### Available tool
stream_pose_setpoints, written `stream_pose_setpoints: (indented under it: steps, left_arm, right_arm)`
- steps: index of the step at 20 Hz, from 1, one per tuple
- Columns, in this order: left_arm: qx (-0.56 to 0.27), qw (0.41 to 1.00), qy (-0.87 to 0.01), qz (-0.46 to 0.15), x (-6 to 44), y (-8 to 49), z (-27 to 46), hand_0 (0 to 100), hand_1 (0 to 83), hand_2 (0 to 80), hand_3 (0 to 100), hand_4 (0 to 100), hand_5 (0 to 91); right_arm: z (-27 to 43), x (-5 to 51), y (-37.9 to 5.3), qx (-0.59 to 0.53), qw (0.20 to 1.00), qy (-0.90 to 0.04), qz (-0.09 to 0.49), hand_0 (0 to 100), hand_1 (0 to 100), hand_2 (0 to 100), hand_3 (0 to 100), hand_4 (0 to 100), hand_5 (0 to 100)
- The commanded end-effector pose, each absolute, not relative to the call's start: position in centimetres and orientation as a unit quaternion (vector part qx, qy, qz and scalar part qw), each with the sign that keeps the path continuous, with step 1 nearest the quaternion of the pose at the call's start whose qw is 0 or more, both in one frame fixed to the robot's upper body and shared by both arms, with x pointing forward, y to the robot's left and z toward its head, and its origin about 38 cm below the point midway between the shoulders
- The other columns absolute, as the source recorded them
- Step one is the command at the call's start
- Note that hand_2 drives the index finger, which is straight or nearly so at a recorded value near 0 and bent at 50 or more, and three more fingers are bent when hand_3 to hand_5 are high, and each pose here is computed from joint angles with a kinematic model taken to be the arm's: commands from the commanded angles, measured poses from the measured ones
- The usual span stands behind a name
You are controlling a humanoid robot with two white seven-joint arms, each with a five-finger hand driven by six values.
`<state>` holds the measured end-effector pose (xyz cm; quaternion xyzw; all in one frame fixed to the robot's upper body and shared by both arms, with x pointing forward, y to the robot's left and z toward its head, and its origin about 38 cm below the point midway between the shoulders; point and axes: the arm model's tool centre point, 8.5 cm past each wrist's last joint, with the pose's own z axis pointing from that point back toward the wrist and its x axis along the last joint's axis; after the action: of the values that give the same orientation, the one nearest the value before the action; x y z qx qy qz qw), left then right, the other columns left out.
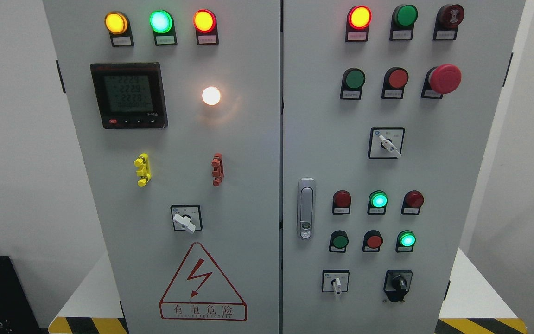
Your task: Flip black knob to close circuit
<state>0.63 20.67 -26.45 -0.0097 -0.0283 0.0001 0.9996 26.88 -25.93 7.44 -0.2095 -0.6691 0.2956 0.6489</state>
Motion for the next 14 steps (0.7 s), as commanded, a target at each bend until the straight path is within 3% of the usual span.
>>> stream_pose_setpoints:
  steps: [1, 6, 10, 14]
  left_arm:
    - [-0.010, 1.000, -0.028, 0.011, -0.4, 20.7, -26.5, 0, 0.0, 0.0, 5, 3, 0.0]
    - [-0.010, 1.000, -0.028, 0.011, -0.4, 20.7, -26.5, 0, 0.0, 0.0, 5, 3, 0.0]
    - [-0.010, 1.000, -0.028, 0.011, -0.4, 20.7, -26.5, 0, 0.0, 0.0, 5, 3, 0.0]
    - [-0.009, 1.000, -0.028, 0.011, -0.4, 20.8, -26.5, 0, 0.0, 0.0, 5, 3, 0.0]
  right_arm:
    - [16.5, 28.4, -30.0, -0.462, 0.523, -0.600, 0.390, 0, 28, 75, 92, 74, 77]
    - [18.3, 31.1, -29.3, -0.505, 0.535, -0.568, 0.369, 0, 22, 82, 98, 76, 81]
    - [18.8, 32.5, -27.3, -0.535, 0.516, -0.544, 0.390, 0, 16, 84, 100, 77, 81]
    - [18.9, 33.7, -25.8, -0.542, 0.501, -0.538, 0.407, 0, 0, 85, 100, 76, 81]
